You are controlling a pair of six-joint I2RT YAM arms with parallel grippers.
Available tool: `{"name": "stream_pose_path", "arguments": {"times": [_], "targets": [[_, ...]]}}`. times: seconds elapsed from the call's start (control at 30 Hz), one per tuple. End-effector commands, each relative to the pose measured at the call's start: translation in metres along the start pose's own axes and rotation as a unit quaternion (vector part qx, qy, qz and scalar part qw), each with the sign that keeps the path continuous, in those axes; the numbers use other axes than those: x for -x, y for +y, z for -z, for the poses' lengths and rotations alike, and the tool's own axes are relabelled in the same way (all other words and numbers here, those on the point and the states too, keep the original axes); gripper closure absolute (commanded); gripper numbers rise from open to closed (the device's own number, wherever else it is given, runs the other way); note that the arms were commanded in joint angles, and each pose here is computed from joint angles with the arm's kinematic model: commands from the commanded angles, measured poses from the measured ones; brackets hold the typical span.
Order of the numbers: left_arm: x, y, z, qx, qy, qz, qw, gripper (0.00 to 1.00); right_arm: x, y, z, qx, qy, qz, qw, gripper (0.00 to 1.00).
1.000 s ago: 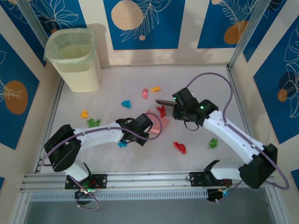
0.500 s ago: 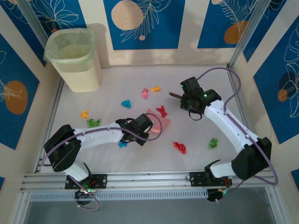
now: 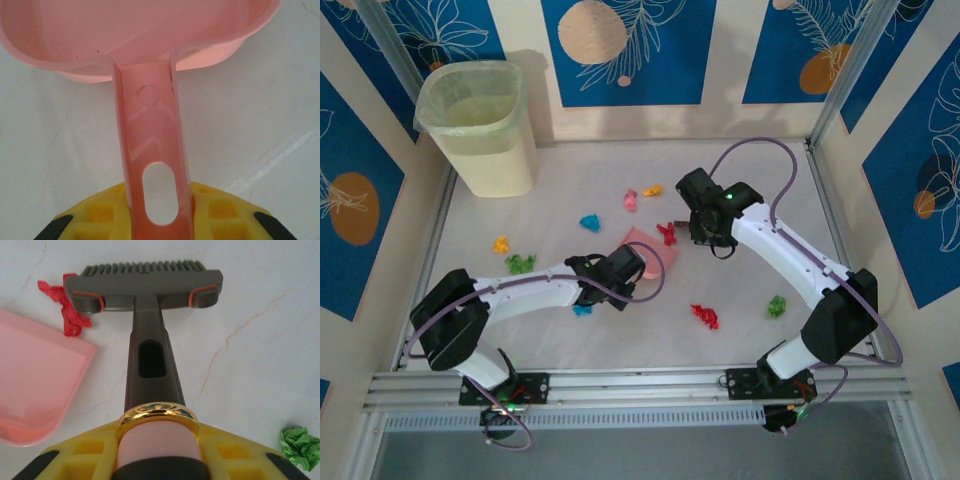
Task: Sweep away the paper scraps from the table
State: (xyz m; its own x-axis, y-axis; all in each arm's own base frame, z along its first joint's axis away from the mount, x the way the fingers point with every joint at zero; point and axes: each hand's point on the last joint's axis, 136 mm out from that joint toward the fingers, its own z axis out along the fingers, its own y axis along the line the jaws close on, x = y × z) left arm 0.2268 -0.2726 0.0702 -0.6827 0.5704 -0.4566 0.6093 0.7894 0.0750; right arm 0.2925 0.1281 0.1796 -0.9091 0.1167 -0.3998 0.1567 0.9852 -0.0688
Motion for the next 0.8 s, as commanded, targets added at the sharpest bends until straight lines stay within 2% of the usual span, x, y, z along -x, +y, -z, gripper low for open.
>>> {"name": "stream_pose_path", "arguments": {"times": [0.0,0.27,0.43,0.77], "targets": [[-0.003,0.001,-0.004,0.013,0.004,-0.012,1.000,1.00,-0.015,-0.004,0.002,0.010,0.012,-0.007,1.000,1.00],[-0.004,0.002,-0.009,0.020,0.011,-0.015,1.000,1.00,-0.035,0.010,0.005,0.073,-0.001,0.011,0.997,1.00],[-0.004,0.001,-0.010,0.019,0.008,-0.013,1.000,1.00,-0.060,0.014,0.005,0.102,0.005,0.039,0.994,1.00],[-0.004,0.006,-0.013,0.032,0.007,-0.015,0.999,1.00,-0.108,0.007,0.035,0.154,0.013,0.074,0.985,1.00]]}}
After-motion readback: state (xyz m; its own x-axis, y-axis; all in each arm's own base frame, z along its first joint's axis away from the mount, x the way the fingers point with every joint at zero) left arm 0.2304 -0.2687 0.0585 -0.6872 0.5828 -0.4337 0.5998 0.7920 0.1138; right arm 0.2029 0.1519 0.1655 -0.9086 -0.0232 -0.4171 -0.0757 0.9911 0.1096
